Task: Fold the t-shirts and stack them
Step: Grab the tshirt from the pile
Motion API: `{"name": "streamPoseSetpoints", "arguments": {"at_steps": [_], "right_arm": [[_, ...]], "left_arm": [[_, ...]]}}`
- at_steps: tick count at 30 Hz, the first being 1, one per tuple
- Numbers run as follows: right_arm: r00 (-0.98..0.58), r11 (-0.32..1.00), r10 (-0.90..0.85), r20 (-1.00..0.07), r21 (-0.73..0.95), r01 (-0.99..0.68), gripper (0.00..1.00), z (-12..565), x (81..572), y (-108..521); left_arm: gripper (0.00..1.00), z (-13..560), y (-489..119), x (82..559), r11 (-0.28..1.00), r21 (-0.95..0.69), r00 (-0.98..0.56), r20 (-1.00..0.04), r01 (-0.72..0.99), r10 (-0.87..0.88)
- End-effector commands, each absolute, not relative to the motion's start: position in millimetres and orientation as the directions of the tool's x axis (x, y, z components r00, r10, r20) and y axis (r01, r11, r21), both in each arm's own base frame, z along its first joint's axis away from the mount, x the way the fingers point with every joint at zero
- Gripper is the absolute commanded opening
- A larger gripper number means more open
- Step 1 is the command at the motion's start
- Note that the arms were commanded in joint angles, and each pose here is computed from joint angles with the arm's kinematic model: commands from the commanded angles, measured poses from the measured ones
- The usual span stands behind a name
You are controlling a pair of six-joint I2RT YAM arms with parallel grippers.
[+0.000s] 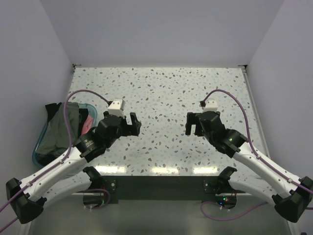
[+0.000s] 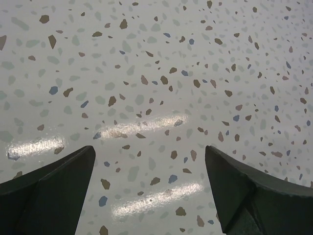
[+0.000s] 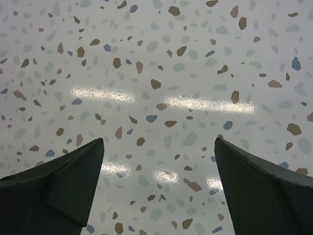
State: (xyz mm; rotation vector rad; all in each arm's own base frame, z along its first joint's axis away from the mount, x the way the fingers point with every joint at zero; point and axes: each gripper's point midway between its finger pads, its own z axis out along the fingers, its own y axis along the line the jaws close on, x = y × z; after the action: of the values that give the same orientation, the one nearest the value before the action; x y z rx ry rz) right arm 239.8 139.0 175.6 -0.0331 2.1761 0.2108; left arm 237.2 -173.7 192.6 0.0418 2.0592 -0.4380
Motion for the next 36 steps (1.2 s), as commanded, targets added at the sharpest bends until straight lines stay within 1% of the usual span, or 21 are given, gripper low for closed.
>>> {"name": "streamPoseSetpoints", "arguments": {"at_steps": [1,9,12,13,14,15,16,18,20,21,22,23,24,25,26,27,28,30,31,34,36], "right_arm": [[-0.539,0.983,0.08,-0.838,0.157,-0.099,0.99,187,244,139],[-0.55,0.985,0.07,-0.832,0.145,-0.094,0.99,189,242,137],[-0.555,0.984,0.059,-0.83,0.141,-0.105,0.99,188,242,138],[-0.562,0.985,0.052,-0.825,0.134,-0.106,0.99,186,241,138],[-0.567,0.986,0.042,-0.822,0.125,-0.108,0.99,186,241,138],[-0.568,0.986,0.043,-0.822,0.126,-0.107,0.99,187,241,138],[-0.572,0.987,0.038,-0.819,0.12,-0.107,0.99,185,242,139],[-0.574,0.985,0.039,-0.818,0.127,-0.115,0.99,185,244,143],[-0.581,0.983,0.033,-0.813,0.133,-0.129,0.99,184,246,148],[-0.582,0.979,0.036,-0.813,0.144,-0.141,0.99,184,247,152],[-0.585,0.978,0.036,-0.811,0.148,-0.146,0.99,184,248,155],[-0.589,0.978,0.034,-0.807,0.15,-0.148,0.99,184,250,158],[-0.589,0.975,0.036,-0.807,0.158,-0.156,0.99,184,251,161],[-0.596,0.971,0.038,-0.802,0.169,-0.166,0.99,184,251,165],[-0.602,0.97,0.04,-0.798,0.176,-0.17,0.99,182,252,169],[-0.599,0.966,0.046,-0.8,0.189,-0.178,0.99,184,254,173],[-0.604,0.96,0.051,-0.795,0.206,-0.191,0.99,183,254,178],[-0.608,0.954,0.057,-0.792,0.222,-0.2,0.99,183,256,184],[-0.611,0.953,0.057,-0.789,0.226,-0.203,0.99,183,256,185],[-0.614,0.952,0.057,-0.787,0.229,-0.204,0.99,183,256,187],[-0.612,0.952,0.055,-0.789,0.226,-0.206,0.99,184,256,186]], "left_arm": [[1.0,202,-170,241,0.933,-0.309,-0.474,-0.86,0.185,-0.191],[1.0,214,-169,243,0.931,-0.319,-0.459,-0.864,0.176,-0.209],[1.0,219,-165,244,0.934,-0.328,-0.453,-0.861,0.144,-0.233],[1.0,223,-156,247,0.944,-0.316,-0.442,-0.863,0.091,-0.246],[1.0,229,-136,250,0.956,-0.294,-0.421,-0.864,-0.026,-0.277],[1.0,232,-127,254,0.951,-0.299,-0.384,-0.87,-0.085,-0.308],[1.0,242,-110,252,0.952,-0.261,-0.379,-0.875,-0.159,-0.303],[1.0,258,-78,253,0.92,-0.243,-0.311,-0.888,-0.306,-0.338],[1.0,279,-34,255,0.869,-0.213,-0.247,-0.904,-0.447,-0.349],[1.0,284,-22,256,0.866,-0.189,-0.253,-0.909,-0.462,-0.332],[1.0,294,-9,257,0.847,-0.193,-0.225,-0.913,-0.496,-0.34],[1.0,295,14,258,0.805,-0.18,-0.199,-0.917,-0.565,-0.345],[1.0,298,23,261,0.798,-0.16,-0.198,-0.923,-0.581,-0.329],[1.0,294,33,265,0.782,-0.134,-0.213,-0.922,-0.608,-0.323],[1.0,291,58,266,0.727,-0.119,-0.201,-0.919,-0.676,-0.338],[0.98,287,64,274,0.731,-0.117,-0.22,-0.911,-0.672,-0.348],[0.97,276,87,280,0.681,-0.099,-0.23,-0.898,-0.726,-0.376],[0.93,261,99,292,0.668,-0.122,-0.244,-0.871,-0.734,-0.427],[0.91,243,113,295,0.633,-0.096,-0.264,-0.852,-0.769,-0.451],[0.86,208,130,302,0.574,-0.099,-0.269,-0.81,-0.813,-0.522],[0.81,181,132,306,0.549,-0.107,-0.278,-0.773,-0.829,-0.571]]}}
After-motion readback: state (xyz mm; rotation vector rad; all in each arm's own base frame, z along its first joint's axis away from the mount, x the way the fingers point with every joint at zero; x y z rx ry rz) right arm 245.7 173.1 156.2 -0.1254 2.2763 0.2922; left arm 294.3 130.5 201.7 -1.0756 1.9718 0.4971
